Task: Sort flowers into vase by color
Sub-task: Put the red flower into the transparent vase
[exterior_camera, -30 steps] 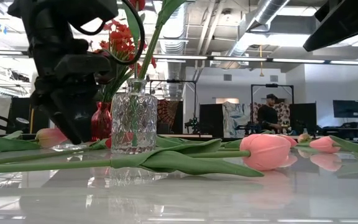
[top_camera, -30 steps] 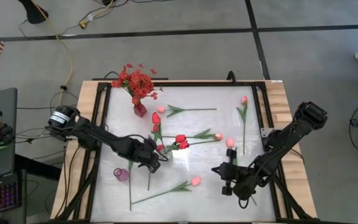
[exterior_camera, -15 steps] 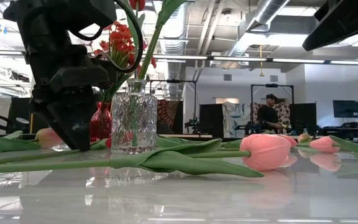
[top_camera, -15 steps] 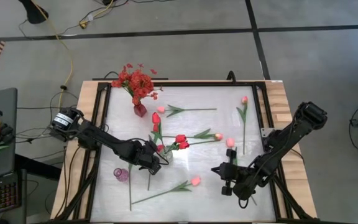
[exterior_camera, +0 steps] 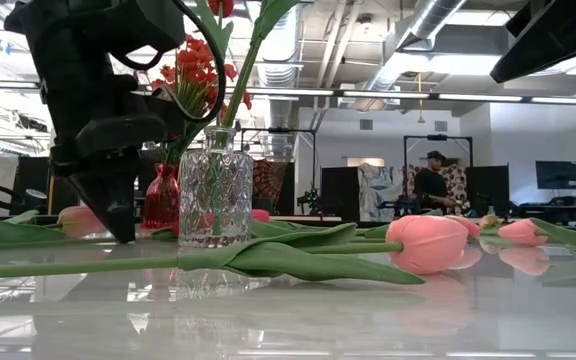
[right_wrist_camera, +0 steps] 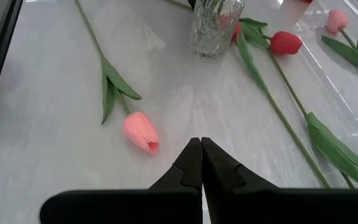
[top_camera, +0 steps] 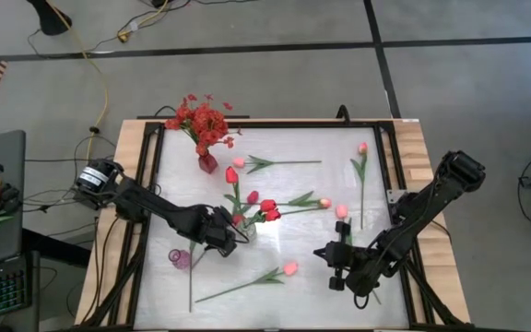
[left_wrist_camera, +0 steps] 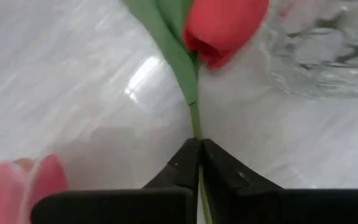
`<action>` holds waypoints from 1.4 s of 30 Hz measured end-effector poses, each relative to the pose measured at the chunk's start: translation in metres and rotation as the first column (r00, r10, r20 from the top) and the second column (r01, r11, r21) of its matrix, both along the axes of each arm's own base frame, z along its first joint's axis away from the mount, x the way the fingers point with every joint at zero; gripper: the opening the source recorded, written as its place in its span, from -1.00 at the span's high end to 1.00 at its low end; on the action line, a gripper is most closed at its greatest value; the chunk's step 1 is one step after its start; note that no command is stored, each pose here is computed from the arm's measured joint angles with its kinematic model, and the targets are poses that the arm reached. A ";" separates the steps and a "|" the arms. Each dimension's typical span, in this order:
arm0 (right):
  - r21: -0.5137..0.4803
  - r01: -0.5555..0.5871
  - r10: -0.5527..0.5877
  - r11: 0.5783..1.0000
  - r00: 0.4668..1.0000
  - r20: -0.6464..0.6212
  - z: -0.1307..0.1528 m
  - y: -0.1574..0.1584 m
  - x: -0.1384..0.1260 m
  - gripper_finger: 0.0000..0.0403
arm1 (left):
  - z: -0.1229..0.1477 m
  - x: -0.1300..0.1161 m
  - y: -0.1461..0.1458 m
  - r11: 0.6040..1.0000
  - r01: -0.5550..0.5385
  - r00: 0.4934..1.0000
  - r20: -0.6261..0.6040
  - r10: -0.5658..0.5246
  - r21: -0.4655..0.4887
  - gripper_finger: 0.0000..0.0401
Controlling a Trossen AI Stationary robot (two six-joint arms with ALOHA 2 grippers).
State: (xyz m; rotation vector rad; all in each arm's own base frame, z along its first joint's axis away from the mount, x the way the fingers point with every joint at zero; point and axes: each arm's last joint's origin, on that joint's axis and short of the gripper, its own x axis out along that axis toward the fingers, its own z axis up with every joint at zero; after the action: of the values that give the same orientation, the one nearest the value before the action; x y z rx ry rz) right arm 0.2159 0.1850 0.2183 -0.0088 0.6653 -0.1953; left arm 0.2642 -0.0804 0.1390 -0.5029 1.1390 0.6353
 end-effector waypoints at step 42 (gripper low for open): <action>0.047 -0.004 0.004 0.999 1.000 -0.003 0.000 0.002 0.000 0.86 | 0.173 -0.091 0.032 0.963 -0.092 0.654 0.744 -0.135 0.255 1.00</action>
State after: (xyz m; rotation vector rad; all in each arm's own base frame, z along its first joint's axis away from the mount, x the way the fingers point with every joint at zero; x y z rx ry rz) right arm 0.2163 0.1867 0.2188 0.0348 0.6724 -0.1760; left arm 0.1733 -0.0480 0.3118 -0.4469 0.2366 0.4672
